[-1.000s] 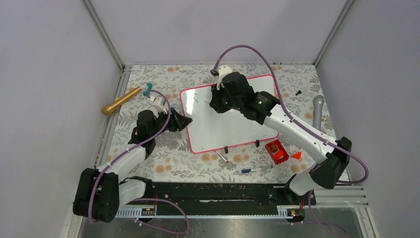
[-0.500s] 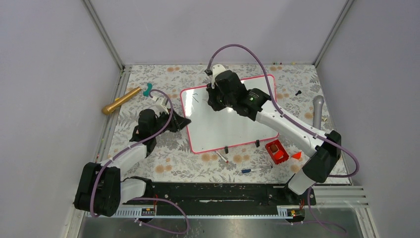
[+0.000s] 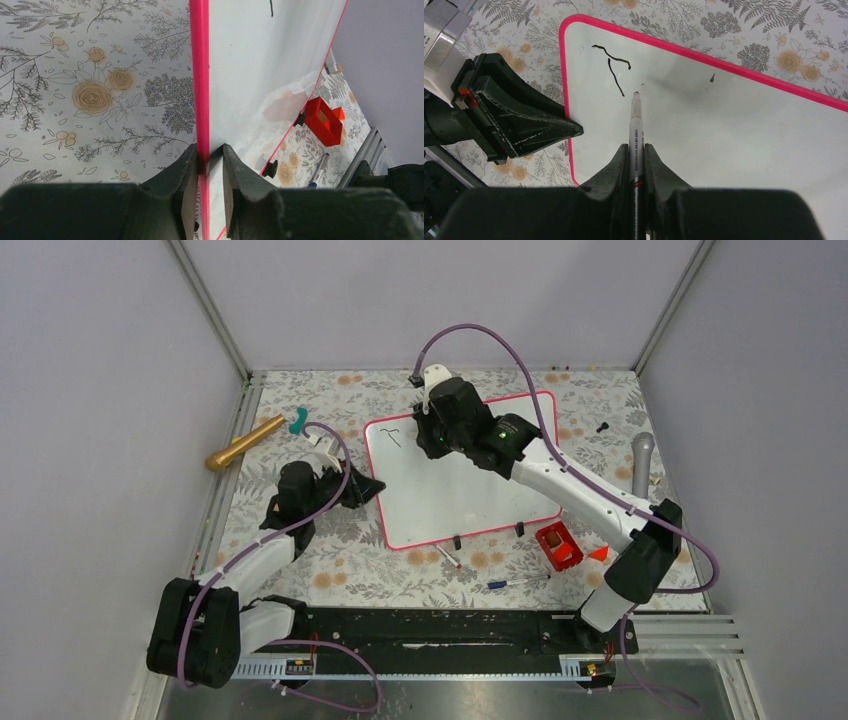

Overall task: Write a sentence on the whiteboard
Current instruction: Hold the whiteboard on the whiteboard stand, then write a sentence on the whiteboard.

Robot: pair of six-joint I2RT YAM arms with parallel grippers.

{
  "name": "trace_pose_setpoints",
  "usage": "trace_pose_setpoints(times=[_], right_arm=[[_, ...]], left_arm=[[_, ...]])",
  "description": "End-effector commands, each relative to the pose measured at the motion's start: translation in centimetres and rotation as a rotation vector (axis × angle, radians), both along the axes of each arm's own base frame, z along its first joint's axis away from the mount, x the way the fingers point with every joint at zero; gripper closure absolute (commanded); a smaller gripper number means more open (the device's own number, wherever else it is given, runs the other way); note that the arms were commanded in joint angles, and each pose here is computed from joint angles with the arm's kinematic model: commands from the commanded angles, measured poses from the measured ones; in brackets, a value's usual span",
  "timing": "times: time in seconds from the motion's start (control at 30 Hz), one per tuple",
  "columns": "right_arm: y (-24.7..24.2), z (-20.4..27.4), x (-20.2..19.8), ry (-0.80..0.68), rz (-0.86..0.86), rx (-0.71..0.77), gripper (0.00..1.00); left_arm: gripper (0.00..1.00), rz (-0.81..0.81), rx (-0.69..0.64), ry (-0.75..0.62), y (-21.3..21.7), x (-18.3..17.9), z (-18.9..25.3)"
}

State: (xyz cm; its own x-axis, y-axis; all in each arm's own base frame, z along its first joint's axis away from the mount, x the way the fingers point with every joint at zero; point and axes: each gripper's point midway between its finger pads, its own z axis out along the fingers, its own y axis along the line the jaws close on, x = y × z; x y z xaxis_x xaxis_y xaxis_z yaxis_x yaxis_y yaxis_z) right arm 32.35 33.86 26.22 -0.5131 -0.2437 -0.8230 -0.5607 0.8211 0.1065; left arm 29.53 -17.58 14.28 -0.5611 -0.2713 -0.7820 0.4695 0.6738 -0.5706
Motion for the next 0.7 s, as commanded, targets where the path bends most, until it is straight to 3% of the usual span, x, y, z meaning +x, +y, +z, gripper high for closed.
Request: trace_pose_setpoints(times=[0.0,0.67], right_arm=[[0.0,1.7,-0.2,-0.039,0.001,0.006,1.00],[-0.6,1.9,-2.6,-0.005,0.045,0.063,1.00]], left_arm=[[1.00,0.018,0.049,-0.105,0.5,0.7,1.3],[1.00,-0.010,0.049,-0.129,-0.1,0.3,0.1]])
